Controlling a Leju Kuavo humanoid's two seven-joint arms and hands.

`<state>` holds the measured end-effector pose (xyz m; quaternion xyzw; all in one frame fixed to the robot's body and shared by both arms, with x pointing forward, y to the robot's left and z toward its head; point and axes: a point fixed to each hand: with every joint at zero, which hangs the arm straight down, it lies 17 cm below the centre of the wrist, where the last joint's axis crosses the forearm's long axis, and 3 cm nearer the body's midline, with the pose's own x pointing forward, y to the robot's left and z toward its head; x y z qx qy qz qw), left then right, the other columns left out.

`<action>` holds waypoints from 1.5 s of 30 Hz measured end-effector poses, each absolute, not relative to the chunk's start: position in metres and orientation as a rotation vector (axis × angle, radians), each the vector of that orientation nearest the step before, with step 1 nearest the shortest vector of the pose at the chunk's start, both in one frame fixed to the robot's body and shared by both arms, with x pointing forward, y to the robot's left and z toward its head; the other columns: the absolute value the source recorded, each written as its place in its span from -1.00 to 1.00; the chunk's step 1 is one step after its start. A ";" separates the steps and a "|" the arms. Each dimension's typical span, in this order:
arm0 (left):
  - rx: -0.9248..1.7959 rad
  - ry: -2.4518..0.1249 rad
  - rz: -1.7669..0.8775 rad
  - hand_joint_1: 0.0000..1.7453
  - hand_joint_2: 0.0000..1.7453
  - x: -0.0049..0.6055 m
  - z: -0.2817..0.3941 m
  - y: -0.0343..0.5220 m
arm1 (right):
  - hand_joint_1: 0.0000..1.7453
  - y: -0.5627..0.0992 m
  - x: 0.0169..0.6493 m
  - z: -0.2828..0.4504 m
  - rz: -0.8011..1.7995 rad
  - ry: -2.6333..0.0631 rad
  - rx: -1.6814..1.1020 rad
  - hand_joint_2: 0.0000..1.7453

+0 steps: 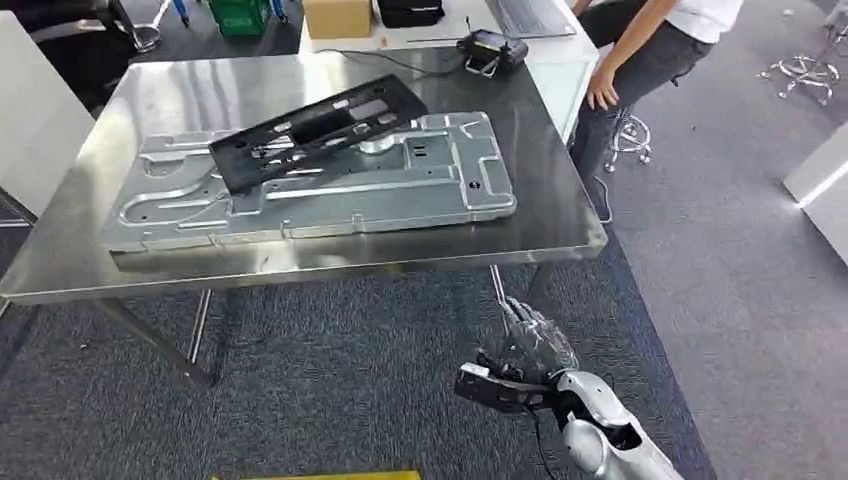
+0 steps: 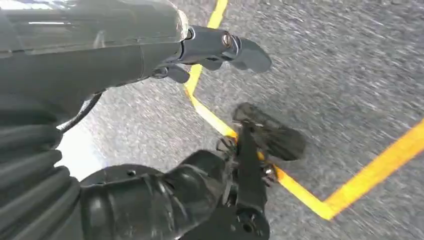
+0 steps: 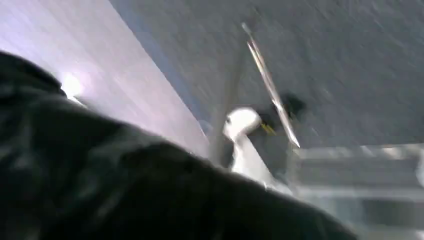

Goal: Take the parts from the cabinet and place them on the table.

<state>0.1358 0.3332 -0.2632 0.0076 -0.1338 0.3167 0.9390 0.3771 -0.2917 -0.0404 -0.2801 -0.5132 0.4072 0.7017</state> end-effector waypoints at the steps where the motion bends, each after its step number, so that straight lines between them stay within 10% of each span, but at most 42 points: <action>1: 0.017 -0.271 0.651 -1.00 1.00 0.136 -0.263 0.333 | -1.00 -0.299 0.371 -0.057 0.890 -1.103 -0.605 -1.00; 8: 0.016 -0.251 0.664 -1.00 1.00 0.134 -0.265 0.329 | -1.00 -0.363 0.305 -0.169 0.723 -0.828 -0.521 -1.00; 9: 0.013 -0.250 0.666 -1.00 -1.00 0.135 -0.265 0.328 | -1.00 -0.368 0.295 -0.179 0.713 -0.785 -0.514 -1.00; 20: -0.011 -0.241 0.656 -1.00 -1.00 0.142 -0.265 0.317 | -1.00 -0.366 0.129 -0.267 0.461 -0.268 -0.271 -1.00; 45: -0.025 -0.245 0.656 -1.00 -1.00 0.144 -0.265 0.311 | -1.00 -0.349 0.121 -0.270 0.392 -0.306 -0.232 -1.00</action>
